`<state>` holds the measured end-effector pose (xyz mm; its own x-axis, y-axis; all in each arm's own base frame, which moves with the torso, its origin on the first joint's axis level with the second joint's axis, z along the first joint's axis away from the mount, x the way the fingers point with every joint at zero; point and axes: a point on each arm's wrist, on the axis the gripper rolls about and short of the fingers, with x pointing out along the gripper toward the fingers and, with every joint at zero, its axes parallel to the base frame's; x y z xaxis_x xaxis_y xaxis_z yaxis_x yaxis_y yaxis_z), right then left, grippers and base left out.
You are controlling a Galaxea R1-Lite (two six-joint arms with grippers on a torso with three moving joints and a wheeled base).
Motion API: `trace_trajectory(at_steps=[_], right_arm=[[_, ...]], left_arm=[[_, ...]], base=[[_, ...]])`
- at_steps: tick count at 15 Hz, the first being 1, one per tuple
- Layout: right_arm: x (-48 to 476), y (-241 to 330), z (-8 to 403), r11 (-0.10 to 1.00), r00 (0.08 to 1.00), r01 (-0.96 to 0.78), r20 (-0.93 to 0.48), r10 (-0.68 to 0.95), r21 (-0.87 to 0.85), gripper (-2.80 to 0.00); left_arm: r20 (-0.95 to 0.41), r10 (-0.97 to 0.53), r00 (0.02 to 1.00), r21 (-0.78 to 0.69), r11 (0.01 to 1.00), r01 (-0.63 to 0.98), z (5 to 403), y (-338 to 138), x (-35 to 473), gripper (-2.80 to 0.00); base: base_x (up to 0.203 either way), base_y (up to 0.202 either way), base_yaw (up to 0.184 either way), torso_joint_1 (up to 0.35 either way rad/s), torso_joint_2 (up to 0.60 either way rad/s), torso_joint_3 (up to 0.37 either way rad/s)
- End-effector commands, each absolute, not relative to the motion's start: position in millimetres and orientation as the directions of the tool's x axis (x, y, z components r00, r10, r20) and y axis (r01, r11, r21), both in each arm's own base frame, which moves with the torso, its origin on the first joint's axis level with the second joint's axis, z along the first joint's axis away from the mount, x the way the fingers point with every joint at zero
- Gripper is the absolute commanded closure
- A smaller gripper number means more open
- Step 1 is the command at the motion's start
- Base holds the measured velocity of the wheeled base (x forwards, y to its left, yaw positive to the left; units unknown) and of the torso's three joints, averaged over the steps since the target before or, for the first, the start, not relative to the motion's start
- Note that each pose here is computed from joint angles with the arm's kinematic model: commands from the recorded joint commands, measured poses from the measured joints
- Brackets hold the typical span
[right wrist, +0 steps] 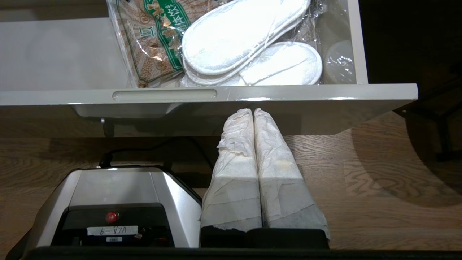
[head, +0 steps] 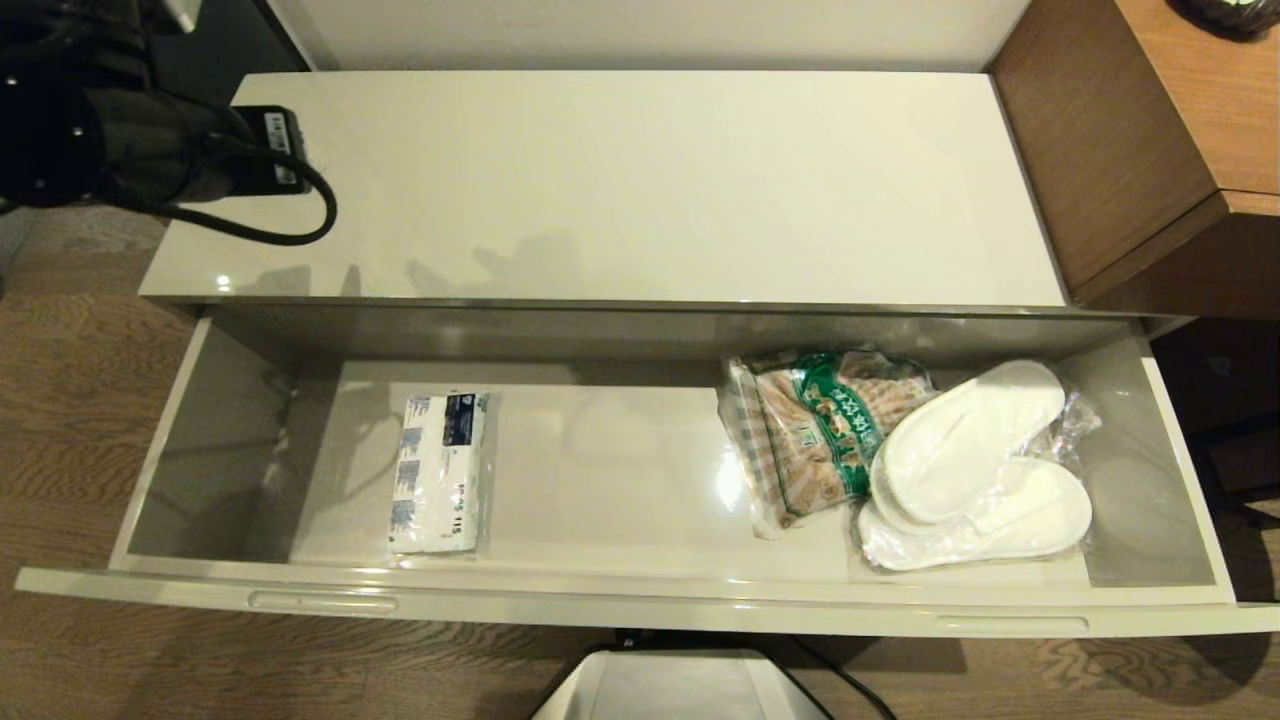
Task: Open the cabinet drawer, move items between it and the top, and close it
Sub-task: Take out the tissue from the drawer
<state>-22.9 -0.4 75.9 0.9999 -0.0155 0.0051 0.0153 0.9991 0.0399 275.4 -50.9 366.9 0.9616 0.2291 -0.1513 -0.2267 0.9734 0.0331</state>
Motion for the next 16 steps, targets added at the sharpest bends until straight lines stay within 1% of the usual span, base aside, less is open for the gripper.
trace_trajectory(at_steps=[1,2,5,6,8,10,12,14,16], right_arm=[[-23.7,-0.4,74.7,0.999,1.000,0.015,0.017,-0.015,0.040,0.00],[-23.7,-0.4,74.7,0.999,1.000,0.015,0.017,-0.015,0.040,0.00],[-23.7,-0.4,74.7,0.999,1.000,0.015,0.017,-0.015,0.040,0.00],[-23.7,-0.4,74.7,0.999,1.000,0.015,0.017,-0.015,0.040,0.00],[-23.7,-0.4,74.7,0.999,1.000,0.014,0.017,-0.015,0.040,0.00],[-23.7,-0.4,74.7,0.999,1.000,0.015,0.017,-0.015,0.040,0.00],[-23.7,-0.5,74.7,0.999,1.000,0.013,0.017,-0.014,0.040,0.00],[-23.8,-0.4,74.7,0.999,1.000,0.014,0.018,-0.015,0.040,0.00],[-23.7,-0.4,74.7,0.999,1.000,0.015,0.017,-0.015,0.040,0.00]], left_arm=[[-0.178,0.225,0.958,0.056,0.974,-0.219,362.6,-38.7,223.3,0.00],[-0.203,0.220,0.954,0.073,0.975,-0.209,357.4,-37.0,215.0,0.00],[-0.235,0.193,0.953,0.080,0.981,-0.178,351.1,-37.1,211.0,0.00],[-0.293,0.167,0.941,0.085,0.985,-0.148,334.5,-38.2,211.6,0.00],[-0.450,0.124,0.884,0.081,0.992,-0.098,276.0,-42.5,223.2,0.00],[-0.522,0.101,0.847,0.056,0.995,-0.084,226.7,-51.0,256.0,0.00],[-0.564,0.092,0.820,0.027,0.995,-0.093,183.8,-58.4,286.8,0.00],[-0.582,0.088,0.808,-0.023,0.992,-0.124,157.9,-63.2,306.6,0.00],[-0.584,0.098,0.806,-0.048,0.987,-0.155,150.1,-65.8,318.6,0.00]], base=[[0.000,0.000,0.000,0.000,0.00,0.000],[0.000,0.000,0.000,0.000,0.00,0.000],[0.000,0.000,0.000,0.000,0.00,0.000],[0.000,0.000,0.000,0.000,0.00,0.000],[0.000,0.000,0.000,0.000,0.00,0.000],[0.000,0.000,0.000,0.000,0.00,0.000],[0.000,0.000,0.000,0.000,0.00,0.000],[0.000,0.000,0.000,0.000,0.00,0.000],[0.000,0.000,0.000,0.000,0.00,0.000]])
